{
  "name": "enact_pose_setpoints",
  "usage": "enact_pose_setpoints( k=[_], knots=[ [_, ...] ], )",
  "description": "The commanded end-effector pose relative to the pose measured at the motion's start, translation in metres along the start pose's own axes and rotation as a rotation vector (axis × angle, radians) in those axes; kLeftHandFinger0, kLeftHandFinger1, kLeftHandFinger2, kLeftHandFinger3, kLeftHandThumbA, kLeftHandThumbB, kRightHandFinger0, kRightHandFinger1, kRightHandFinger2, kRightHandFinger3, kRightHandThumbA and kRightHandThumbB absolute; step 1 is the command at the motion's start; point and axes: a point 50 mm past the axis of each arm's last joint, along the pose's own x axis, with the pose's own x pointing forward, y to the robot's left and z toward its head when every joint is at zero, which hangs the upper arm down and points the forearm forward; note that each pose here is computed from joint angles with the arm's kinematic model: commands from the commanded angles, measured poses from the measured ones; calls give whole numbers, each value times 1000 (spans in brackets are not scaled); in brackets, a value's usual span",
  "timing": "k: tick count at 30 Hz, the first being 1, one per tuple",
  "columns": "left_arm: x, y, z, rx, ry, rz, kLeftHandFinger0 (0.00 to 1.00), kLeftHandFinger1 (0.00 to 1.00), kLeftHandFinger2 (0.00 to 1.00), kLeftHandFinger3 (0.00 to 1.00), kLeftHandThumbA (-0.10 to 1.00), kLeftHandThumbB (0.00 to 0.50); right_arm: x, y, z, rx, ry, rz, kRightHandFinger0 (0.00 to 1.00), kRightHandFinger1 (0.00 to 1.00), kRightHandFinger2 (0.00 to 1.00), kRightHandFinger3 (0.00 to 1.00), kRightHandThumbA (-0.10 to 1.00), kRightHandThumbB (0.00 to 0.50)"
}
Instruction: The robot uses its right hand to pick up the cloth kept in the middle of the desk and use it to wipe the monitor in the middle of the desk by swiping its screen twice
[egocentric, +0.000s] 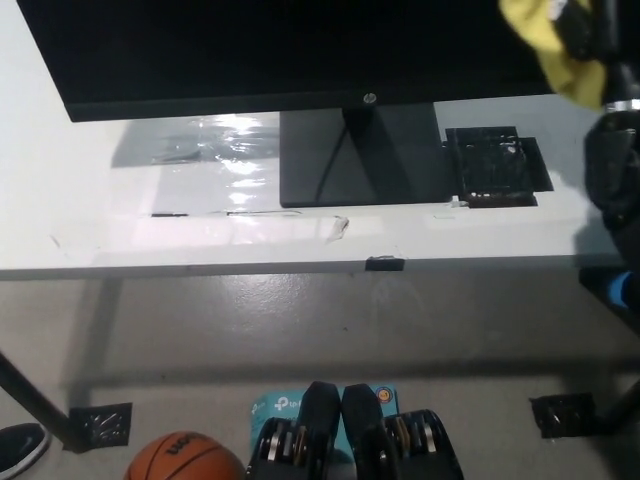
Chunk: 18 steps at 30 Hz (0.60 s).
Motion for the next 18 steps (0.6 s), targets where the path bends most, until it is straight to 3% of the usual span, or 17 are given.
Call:
enact_pose_setpoints(
  k=[1,2,3,4,5,7,8,9,12,13,15,16,18],
  knots=[
    [-7,3,-3,33,-18,26,625,519,0,42,543,500,22,-22,-11,1,-3,-77,0,0,50,189,-100,174],
    [-7,3,-2,36,-16,25,606,509,0,44,546,500,22,-22,-12,0,2,-77,0,0,95,171,-100,174],
    [-7,3,-3,41,-19,23,616,518,0,44,553,500,22,-21,-14,-3,-1,-87,0,0,128,74,-100,173],
    [-8,2,-2,43,-19,25,609,510,0,48,549,500,23,-21,-14,2,3,-90,0,0,173,86,-100,169],
    [-8,2,-1,49,-23,26,597,501,0,25,562,500,23,-22,-14,4,6,-89,0,0,188,200,-100,178],
    [-6,3,-2,58,-28,27,567,474,0,16,566,500,25,-22,-11,20,12,-85,0,0,195,147,-100,177],
    [-7,3,0,45,-20,19,582,492,0,19,554,500,29,-24,-4,34,11,-94,0,0,194,315,-100,187],
    [-7,4,0,52,-24,20,591,498,0,17,553,500,31,-24,0,40,16,-91,0,0,175,363,-100,184],
    [-9,4,2,58,-27,22,609,522,0,12,529,500,36,-25,10,35,5,-103,0,0,164,424,-100,207],
    [-6,3,-1,60,-29,22,595,502,0,5,535,500,39,-24,17,44,-5,-102,0,0,127,380,-100,249],
    [-6,2,-1,59,-31,23,592,498,0,4,537,500,40,-24,23,52,-5,-102,0,0,108,297,-100,199],
    [-6,2,-1,56,-31,21,587,488,0,0,539,500,42,-24,32,69,1,-100,0,0,86,279,-100,151],
    [-5,1,-2,65,-32,18,578,481,0,11,566,500,49,-22,60,96,-21,-125,0,0,43,317,-100,164]
  ],
)
